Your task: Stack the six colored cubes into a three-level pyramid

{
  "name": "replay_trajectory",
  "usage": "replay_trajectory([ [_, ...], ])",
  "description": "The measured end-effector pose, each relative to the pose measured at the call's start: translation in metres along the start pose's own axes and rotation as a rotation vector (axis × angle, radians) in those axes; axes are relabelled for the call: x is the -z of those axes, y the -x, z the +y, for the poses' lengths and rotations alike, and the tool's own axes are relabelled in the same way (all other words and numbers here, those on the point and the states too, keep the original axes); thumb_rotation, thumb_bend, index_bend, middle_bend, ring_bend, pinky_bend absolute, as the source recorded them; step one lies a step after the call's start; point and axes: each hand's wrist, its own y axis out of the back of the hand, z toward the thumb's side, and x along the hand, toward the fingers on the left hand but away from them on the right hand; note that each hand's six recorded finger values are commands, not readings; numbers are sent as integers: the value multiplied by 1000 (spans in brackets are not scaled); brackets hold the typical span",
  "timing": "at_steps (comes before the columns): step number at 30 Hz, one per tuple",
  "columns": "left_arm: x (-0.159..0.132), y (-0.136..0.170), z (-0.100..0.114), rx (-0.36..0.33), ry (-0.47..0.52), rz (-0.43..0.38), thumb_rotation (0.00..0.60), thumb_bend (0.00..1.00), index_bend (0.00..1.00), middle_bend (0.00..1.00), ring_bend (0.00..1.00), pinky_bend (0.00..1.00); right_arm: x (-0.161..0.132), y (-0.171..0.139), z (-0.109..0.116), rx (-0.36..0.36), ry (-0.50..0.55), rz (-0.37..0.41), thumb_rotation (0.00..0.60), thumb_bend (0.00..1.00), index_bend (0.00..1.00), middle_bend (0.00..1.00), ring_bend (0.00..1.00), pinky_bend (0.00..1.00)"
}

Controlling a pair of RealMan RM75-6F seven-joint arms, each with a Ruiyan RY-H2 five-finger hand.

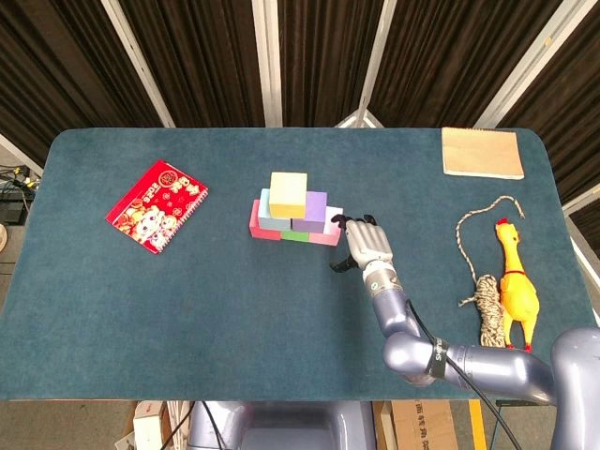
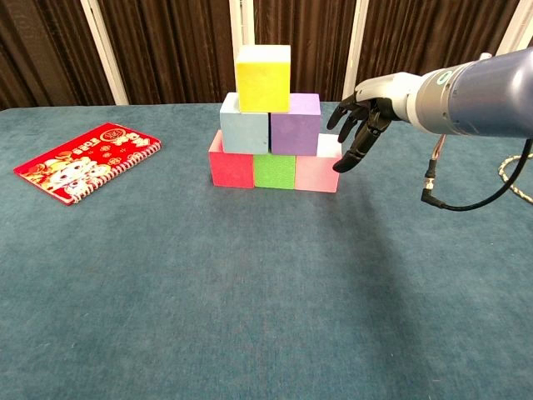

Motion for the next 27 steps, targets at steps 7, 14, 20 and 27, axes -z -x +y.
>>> replay_trajectory([
  [7,0,0,0,0,2,-1,600,316,159,66,5,0,-3,1,-1,-1,3,-1,600,246,215,241,184,0],
  [14,1,0,0,-2,4,3,600,316,159,66,5,0,-7,1,-1,-3,2,6,600,247,215,240,184,0],
  [20,1,0,0,-2,5,4,600,316,158,66,5,0,-12,1,-1,0,-1,13,600,246,215,240,184,0],
  [27,2,-1,2,-7,10,9,600,316,158,66,5,0,-13,3,-3,-3,-1,7,600,247,216,240,184,0],
])
